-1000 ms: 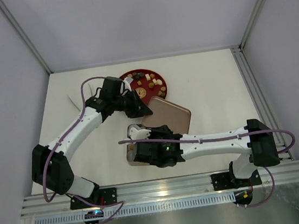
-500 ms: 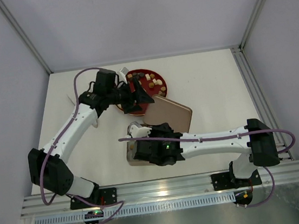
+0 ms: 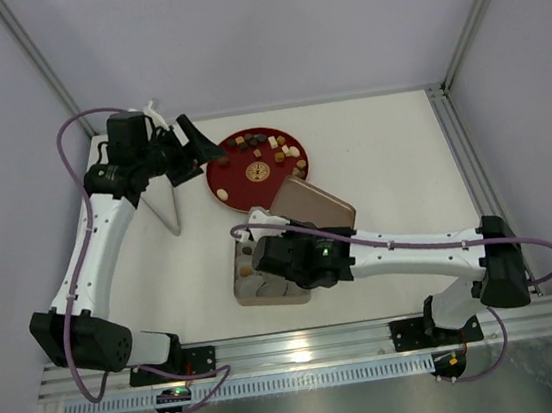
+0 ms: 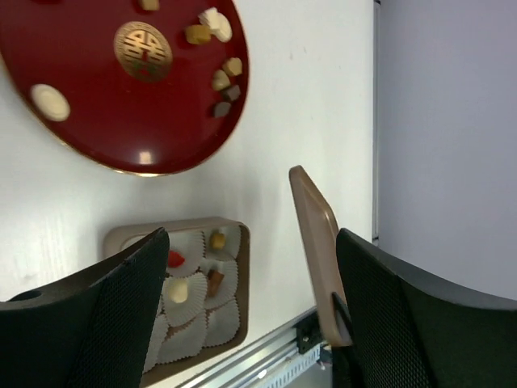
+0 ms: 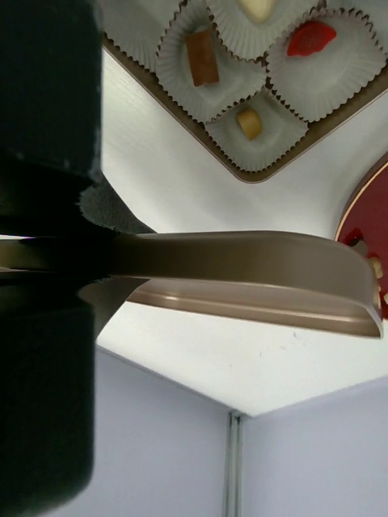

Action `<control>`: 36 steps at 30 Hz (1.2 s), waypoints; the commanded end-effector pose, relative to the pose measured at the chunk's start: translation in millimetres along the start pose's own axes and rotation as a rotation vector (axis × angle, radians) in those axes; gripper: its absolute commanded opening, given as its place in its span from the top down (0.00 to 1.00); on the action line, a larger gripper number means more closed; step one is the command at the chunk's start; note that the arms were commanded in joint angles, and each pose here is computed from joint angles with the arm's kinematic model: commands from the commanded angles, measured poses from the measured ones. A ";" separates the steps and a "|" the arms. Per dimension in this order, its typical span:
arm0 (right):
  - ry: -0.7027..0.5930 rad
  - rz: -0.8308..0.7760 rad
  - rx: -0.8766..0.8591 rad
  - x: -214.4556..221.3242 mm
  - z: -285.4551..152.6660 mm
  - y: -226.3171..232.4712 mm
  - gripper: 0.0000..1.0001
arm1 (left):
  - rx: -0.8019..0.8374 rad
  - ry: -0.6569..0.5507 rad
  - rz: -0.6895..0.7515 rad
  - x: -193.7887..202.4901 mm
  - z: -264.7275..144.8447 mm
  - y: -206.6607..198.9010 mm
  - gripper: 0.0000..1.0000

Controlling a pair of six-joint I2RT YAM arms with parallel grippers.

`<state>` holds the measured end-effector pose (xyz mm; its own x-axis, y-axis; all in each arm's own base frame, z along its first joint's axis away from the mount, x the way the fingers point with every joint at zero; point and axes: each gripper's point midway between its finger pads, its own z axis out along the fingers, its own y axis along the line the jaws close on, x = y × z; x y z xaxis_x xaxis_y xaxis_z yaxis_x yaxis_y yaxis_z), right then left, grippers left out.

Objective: Pack the chocolate

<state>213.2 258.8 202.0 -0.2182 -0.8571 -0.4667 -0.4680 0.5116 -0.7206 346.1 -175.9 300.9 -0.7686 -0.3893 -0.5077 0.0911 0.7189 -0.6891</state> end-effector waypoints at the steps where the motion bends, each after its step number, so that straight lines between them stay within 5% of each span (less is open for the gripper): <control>1: -0.104 0.253 -0.122 -35.9 -19.7 -40.5 0.96 | -0.073 -0.119 0.052 -20.8 -31.8 4.8 0.18; 7: -0.228 0.733 -0.389 -63.7 -24.7 -100.8 0.96 | -0.170 -0.139 0.050 -8.0 -35.5 32.7 0.24; 18: -0.429 1.463 -1.085 -78.3 -21.8 -64.2 0.96 | -0.237 -0.105 0.026 39.9 -36.0 75.3 0.27; 28: -0.543 1.791 -1.311 -62.6 -15.3 -38.4 0.96 | -0.211 -0.045 -0.010 77.3 -23.6 94.9 0.26; 36: -0.557 1.886 -1.383 -46.9 -5.0 -20.3 0.96 | -0.224 0.003 -0.025 104.9 -8.6 107.2 0.27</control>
<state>235.5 293.6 189.6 -0.8749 0.4730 -0.1046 -0.0911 0.0513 0.9945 265.9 -127.0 170.1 -0.7946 -0.3960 -0.4602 -0.1056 0.8366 -0.5376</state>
